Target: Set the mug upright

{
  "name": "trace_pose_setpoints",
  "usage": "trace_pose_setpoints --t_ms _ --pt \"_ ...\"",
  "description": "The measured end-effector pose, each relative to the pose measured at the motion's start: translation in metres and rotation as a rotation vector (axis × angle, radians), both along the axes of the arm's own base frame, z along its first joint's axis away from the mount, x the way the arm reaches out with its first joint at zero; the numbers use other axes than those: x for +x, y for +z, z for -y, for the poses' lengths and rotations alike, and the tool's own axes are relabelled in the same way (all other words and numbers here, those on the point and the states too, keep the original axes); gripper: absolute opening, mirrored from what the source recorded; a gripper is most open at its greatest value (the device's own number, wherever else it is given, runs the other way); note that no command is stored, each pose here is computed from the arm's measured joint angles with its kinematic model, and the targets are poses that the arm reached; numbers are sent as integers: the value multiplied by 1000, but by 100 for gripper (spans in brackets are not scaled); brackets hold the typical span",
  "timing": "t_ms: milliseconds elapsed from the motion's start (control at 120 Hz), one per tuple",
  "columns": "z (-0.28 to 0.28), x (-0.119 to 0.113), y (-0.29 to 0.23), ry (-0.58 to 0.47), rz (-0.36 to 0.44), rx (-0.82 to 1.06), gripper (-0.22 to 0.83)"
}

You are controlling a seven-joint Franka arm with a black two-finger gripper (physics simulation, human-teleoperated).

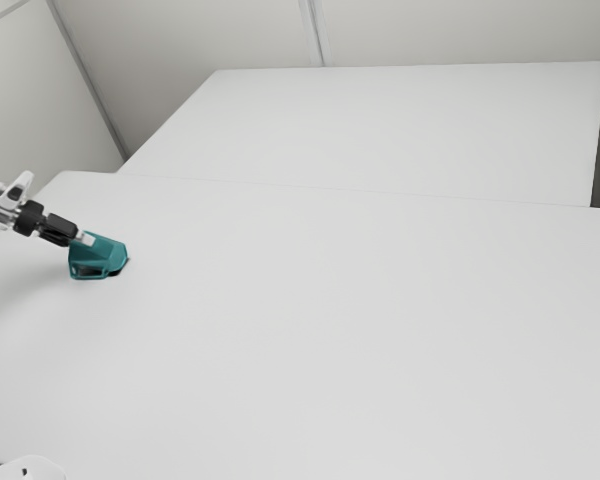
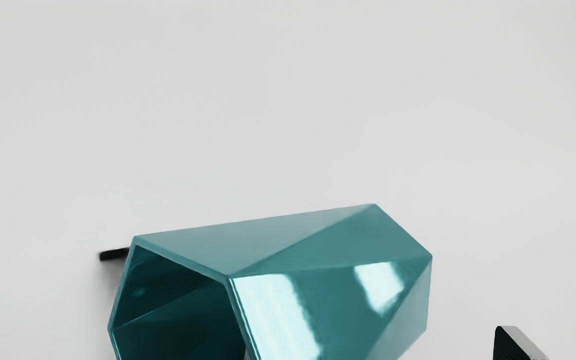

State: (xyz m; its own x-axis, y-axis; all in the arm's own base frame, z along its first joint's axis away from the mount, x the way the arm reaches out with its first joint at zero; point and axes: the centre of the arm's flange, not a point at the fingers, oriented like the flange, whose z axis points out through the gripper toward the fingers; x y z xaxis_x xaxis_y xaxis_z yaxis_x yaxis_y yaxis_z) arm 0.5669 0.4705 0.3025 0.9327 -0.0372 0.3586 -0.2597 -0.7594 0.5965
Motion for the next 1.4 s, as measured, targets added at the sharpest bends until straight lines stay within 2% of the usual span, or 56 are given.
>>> trace_pose_setpoints --t_ms 83,217,458,492,817,1000,1225,1400 --pt "1 1 -3 8 11 -18 33" --pt "1 2 -4 19 22 -35 8" --pt "0 3 -1 27 33 -34 -8" --pt "0 3 1 27 35 -34 -15" --pt "27 23 21 -11 51 -30 -16" --pt "49 36 57 -48 55 26 -16" --pt "117 56 111 -158 -6 185 -16" --pt "184 58 128 -221 -75 319 -16"
